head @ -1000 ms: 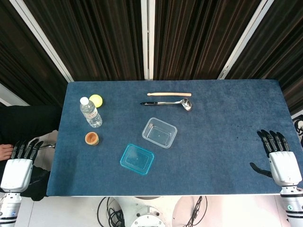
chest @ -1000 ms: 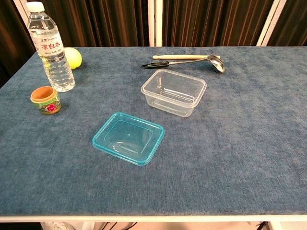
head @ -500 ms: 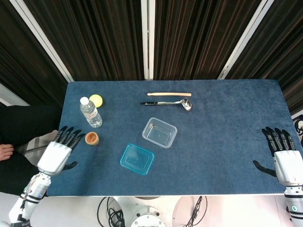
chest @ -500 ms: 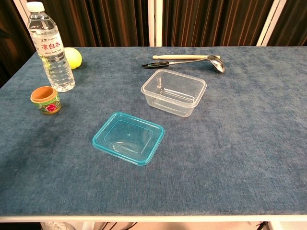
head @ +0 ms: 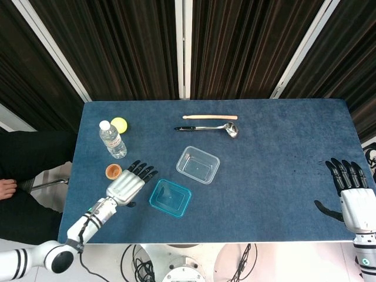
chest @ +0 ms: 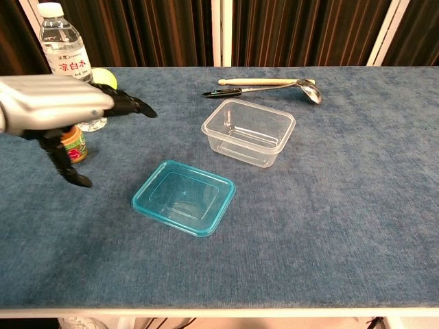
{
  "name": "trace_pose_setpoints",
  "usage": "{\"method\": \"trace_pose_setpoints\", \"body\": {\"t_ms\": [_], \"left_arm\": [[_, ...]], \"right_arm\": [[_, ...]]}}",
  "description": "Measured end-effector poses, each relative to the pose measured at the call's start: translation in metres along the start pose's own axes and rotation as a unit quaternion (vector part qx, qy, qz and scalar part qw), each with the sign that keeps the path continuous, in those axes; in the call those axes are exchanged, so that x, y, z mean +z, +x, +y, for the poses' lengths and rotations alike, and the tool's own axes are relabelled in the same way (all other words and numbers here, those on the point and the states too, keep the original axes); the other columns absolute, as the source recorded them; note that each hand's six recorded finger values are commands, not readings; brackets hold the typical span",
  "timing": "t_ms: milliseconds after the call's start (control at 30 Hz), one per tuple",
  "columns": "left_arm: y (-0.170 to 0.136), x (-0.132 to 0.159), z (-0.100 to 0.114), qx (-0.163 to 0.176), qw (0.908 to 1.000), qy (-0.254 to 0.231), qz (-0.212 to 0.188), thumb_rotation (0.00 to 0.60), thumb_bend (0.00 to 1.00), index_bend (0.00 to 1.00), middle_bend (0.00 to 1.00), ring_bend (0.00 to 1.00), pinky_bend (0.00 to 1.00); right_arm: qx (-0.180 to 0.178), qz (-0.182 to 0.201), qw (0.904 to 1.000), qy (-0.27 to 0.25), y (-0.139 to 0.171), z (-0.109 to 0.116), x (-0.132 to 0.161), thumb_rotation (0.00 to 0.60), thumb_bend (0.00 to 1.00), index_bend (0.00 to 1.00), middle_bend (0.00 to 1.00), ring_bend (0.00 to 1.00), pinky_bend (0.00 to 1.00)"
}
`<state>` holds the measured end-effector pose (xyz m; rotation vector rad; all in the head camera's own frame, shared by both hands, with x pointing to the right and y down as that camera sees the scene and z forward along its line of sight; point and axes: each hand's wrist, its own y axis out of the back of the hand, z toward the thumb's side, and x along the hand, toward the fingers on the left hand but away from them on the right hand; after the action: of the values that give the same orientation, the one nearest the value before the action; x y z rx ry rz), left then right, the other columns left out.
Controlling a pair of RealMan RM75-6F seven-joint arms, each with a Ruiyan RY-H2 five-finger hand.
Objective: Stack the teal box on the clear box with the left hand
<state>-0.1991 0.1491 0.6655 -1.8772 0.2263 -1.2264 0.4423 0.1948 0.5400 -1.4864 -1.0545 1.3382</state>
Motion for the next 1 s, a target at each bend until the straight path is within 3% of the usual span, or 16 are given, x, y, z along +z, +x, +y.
{"method": "trace_pose_setpoints", "body": {"t_ms": [200, 367, 633, 1000], "left_arm": [[0.02, 0.04, -0.006, -0.037, 0.999, 0.015, -0.018, 0.6, 0.0, 0.05, 0.01, 0.0, 0.03], [0.031, 0.068, -0.01, -0.049, 0.9981, 0.023, -0.031, 0.6, 0.0, 0.05, 0.01, 0.0, 0.03], [0.042, 0.074, -0.012, -0.053, 0.9973, 0.05, -0.011, 0.6, 0.0, 0.05, 0.01, 0.0, 0.02], [0.051, 0.079, -0.023, -0.088, 0.9941, 0.062, 0.016, 0.6, 0.0, 0.05, 0.01, 0.0, 0.02]], "right_arm": [[0.0, -0.002, 1.0, -0.002, 0.003, -0.001, -0.002, 0.6, 0.06, 0.0, 0.05, 0.0, 0.0], [0.001, -0.007, 1.0, -0.004, 0.005, -0.002, -0.005, 0.6, 0.06, 0.0, 0.05, 0.0, 0.0], [0.0, -0.009, 0.9999, -0.006, 0.009, -0.001, -0.007, 0.6, 0.07, 0.0, 0.05, 0.0, 0.0], [0.003, -0.014, 0.9998, -0.013, 0.011, -0.006, -0.011, 0.6, 0.07, 0.0, 0.05, 0.0, 0.0]]}}
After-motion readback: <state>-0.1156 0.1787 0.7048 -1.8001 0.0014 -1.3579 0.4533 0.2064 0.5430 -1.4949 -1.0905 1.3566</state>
